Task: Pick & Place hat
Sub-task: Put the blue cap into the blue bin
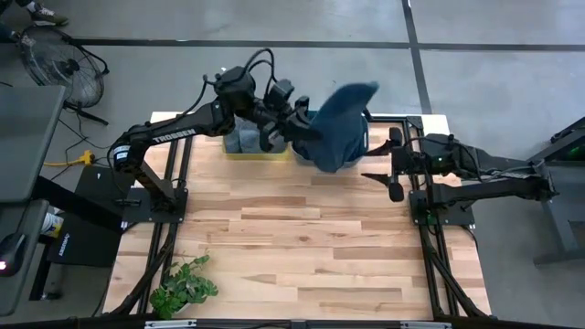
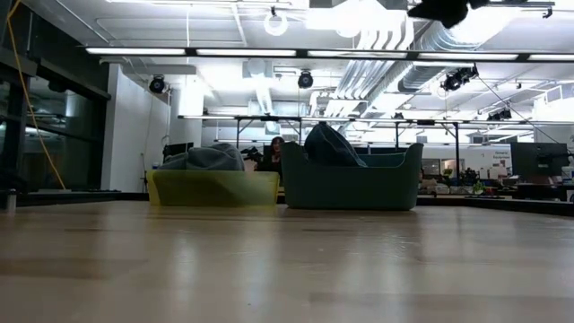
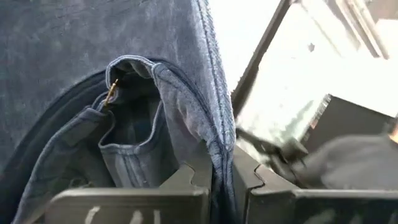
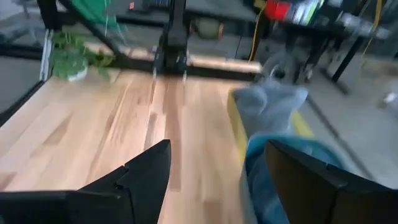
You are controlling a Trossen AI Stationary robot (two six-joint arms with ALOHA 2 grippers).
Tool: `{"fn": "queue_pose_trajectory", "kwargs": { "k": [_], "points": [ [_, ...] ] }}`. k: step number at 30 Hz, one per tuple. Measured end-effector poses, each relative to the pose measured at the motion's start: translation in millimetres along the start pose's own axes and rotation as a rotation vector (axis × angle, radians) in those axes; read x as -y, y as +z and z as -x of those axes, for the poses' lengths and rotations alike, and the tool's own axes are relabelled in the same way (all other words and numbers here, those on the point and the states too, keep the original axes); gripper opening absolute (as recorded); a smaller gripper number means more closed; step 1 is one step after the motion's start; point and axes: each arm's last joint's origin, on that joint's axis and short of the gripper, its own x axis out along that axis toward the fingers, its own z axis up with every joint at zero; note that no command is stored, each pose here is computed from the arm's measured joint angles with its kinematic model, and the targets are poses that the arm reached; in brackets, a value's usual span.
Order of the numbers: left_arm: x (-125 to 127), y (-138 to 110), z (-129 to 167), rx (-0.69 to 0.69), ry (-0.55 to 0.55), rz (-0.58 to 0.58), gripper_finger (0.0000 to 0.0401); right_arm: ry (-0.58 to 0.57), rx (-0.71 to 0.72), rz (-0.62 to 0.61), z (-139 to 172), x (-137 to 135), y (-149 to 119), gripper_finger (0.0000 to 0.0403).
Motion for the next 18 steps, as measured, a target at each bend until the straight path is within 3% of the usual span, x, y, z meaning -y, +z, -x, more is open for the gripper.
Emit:
{"fn": "queue_pose_trajectory", "kwargs": {
  "k": [5,12,18],
  "points": [
    [1.9,5.6,-0.5,0.086,0.041,-0.023,0.0007,-0.064,0.121,0.079,0.8,2.9,12.3,0.0255],
    [-9.1,4.3,-4.4,0.18,0.155,0.036,0.0007,-0.12,0.297,0.076,5.8,6.1,29.2,0.0255],
    [-28.8,-3.7,-17.7,0.246,0.073,0.095,0.0007,-0.21,0.297,0.118,8.7,8.7,30.3,0.0255]
  ]
}}
